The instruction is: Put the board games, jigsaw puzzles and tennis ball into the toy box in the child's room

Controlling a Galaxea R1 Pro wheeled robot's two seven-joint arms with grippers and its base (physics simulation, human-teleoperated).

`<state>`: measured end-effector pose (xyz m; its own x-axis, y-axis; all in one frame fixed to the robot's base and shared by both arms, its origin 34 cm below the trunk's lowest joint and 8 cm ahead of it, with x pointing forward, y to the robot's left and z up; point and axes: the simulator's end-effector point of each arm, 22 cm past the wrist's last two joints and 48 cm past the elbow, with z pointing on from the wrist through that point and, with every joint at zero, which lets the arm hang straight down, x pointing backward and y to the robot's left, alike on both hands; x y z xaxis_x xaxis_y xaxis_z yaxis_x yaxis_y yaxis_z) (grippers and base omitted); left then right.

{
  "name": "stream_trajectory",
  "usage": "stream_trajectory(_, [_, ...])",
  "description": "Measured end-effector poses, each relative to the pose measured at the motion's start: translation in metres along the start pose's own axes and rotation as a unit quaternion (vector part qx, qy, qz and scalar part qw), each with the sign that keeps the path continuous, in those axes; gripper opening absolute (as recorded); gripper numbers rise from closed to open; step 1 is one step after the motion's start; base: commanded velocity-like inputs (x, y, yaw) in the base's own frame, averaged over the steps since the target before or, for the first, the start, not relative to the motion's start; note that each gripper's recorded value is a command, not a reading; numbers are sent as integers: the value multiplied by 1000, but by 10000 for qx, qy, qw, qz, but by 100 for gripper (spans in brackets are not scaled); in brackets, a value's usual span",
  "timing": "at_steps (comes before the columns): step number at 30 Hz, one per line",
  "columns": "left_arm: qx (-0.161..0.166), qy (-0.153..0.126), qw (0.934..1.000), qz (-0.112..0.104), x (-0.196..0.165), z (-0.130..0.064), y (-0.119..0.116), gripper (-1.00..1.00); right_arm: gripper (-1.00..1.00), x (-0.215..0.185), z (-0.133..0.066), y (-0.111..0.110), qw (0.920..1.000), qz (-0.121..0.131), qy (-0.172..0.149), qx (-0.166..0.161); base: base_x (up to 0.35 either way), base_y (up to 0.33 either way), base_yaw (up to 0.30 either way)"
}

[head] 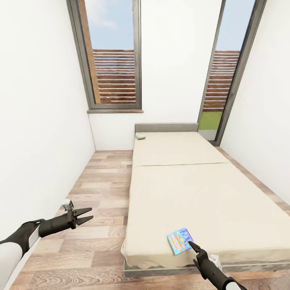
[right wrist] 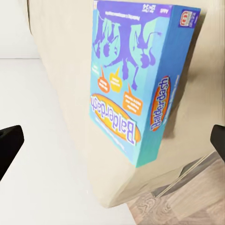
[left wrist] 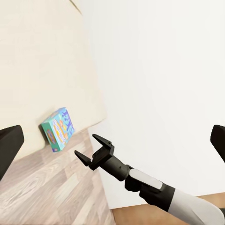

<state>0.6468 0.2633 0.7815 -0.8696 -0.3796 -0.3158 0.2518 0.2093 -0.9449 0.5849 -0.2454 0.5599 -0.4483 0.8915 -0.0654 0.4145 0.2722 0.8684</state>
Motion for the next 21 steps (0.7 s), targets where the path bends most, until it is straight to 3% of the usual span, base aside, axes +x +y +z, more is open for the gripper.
stream_trajectory(13, [3, -5, 10000, 11, 9, 1, 22, 100, 100, 9, 13, -20, 10000, 37, 40, -26, 0, 0, 0])
stream_trajectory(21, [-26, -30, 10000, 18, 6, -3, 22, 100, 100, 11, 13, -18, 9999, 65, 56, -65, 0, 0, 0])
